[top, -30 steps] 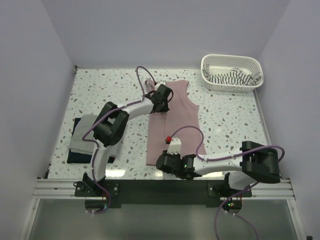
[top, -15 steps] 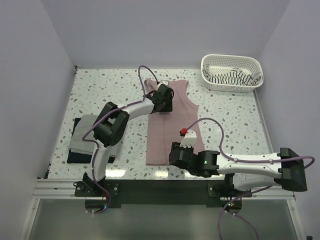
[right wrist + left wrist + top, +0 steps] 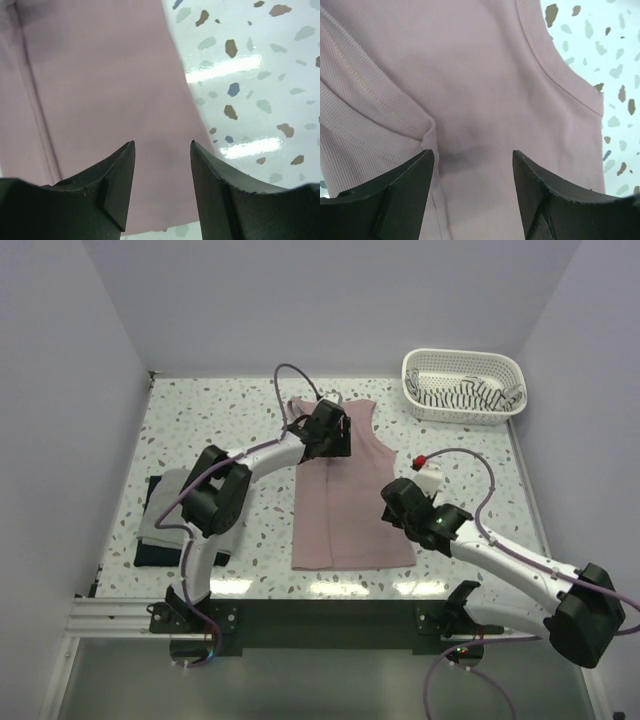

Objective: Fold and stack the tank tops
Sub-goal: Fold the tank top

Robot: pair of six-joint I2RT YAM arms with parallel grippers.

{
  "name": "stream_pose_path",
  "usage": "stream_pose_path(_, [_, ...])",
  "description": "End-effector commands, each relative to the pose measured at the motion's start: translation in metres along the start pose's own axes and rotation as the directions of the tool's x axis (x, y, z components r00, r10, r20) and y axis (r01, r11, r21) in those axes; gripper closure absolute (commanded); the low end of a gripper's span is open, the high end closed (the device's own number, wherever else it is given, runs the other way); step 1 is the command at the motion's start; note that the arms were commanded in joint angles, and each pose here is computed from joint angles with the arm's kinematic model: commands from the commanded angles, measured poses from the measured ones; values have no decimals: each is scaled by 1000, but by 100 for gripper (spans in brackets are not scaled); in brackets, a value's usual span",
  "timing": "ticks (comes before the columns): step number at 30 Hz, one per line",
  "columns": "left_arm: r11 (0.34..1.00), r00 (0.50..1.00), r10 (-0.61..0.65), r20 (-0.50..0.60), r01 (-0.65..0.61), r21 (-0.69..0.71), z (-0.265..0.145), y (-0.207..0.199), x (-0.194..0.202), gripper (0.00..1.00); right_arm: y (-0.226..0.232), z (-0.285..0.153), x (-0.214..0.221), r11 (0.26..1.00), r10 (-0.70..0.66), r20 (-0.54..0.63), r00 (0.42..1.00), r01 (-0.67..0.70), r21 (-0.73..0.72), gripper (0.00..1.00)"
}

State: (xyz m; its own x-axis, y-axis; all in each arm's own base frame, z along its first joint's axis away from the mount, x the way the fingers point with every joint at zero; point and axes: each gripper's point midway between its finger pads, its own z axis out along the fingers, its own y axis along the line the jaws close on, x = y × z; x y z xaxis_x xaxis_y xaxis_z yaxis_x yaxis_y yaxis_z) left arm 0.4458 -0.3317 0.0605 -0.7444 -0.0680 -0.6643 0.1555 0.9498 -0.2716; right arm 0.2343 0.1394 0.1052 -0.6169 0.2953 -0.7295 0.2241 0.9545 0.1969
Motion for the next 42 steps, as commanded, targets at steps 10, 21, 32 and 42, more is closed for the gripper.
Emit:
stream_pose_path(10, [990,998,-69,9,67,126,-74,-19,45,46,15,88,-65,998,-14,-76,997,9,-55,52])
stream_pose_path(21, [992,991,77,-113,-64,112,-110,-30,154,54,-13,107,-42,1000,3,-140,990,1,29,57])
stream_pose_path(32, [989,953,137,-269,-148,-23,-114,18,207,57,-32,65,14,995,95,-171,981,-98,-8,57])
stream_pose_path(42, [970,912,198,-360,-235,-62,-139,52,229,57,-17,42,16,989,125,-131,984,-133,-57,56])
